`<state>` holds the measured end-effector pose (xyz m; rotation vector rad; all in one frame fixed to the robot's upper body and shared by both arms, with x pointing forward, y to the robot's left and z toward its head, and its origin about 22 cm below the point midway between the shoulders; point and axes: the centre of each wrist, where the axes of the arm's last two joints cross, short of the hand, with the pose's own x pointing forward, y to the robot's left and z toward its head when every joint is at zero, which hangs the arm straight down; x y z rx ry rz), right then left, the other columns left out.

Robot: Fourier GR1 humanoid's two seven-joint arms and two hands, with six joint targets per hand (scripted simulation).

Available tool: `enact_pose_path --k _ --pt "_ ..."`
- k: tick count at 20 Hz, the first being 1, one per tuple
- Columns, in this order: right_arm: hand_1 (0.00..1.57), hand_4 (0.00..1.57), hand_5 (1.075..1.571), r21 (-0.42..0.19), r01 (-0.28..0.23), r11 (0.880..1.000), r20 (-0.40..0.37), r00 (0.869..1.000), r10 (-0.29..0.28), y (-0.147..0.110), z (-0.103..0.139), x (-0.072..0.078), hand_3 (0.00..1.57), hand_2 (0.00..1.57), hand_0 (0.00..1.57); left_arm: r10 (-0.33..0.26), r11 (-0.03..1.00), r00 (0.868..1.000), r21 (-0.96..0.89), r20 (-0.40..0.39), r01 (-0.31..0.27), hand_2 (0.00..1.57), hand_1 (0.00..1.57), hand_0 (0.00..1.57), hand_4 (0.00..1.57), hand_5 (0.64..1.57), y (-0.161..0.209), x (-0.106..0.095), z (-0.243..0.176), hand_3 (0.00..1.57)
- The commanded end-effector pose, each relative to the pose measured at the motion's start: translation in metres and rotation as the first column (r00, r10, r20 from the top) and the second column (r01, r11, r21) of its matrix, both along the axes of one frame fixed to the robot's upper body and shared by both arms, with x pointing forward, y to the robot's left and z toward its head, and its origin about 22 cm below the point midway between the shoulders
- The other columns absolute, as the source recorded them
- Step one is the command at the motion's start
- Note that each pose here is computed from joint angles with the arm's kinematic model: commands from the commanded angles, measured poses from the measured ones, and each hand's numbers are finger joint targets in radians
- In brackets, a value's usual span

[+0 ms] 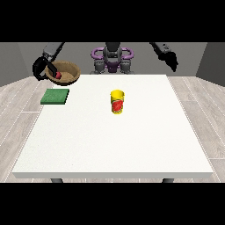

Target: Pick the cup and pour the ball into the bowl, then pick the bowl and place it on the pad

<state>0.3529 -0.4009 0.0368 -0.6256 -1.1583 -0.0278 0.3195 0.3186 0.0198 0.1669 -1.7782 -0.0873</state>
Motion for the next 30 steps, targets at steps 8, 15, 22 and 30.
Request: enact_pose_path --k 8,15,22,30 --pt "1.57 0.80 1.566 0.001 0.072 0.997 0.241 0.968 -0.070 -0.047 0.020 -0.018 0.00 1.57 1.57 0.101 0.994 0.958 -0.061 0.269 -0.088 0.00 0.00 0.00 1.27 1.571 0.165 -0.030 0.082 0.00" --pt "1.57 0.54 1.561 0.080 0.193 0.978 0.217 0.954 -0.205 -0.064 0.030 -0.016 0.25 1.57 1.57 0.086 0.996 0.969 -0.046 0.233 -0.077 0.00 0.00 0.00 1.19 1.559 0.171 -0.029 0.093 0.00" --pt "0.42 0.00 1.518 0.037 0.160 0.986 0.206 0.965 -0.164 -0.064 0.029 -0.014 0.92 0.56 0.42 0.117 0.993 0.954 -0.044 0.275 -0.109 0.00 0.00 0.00 1.17 1.549 0.177 -0.029 0.094 0.00" --pt "0.00 0.00 1.359 0.042 0.171 0.984 0.033 0.984 -0.173 -0.067 0.015 -0.017 0.00 0.00 0.00 -0.066 0.997 0.989 -0.039 0.130 0.072 0.00 0.00 0.00 0.90 1.559 0.087 -0.001 0.081 0.00"
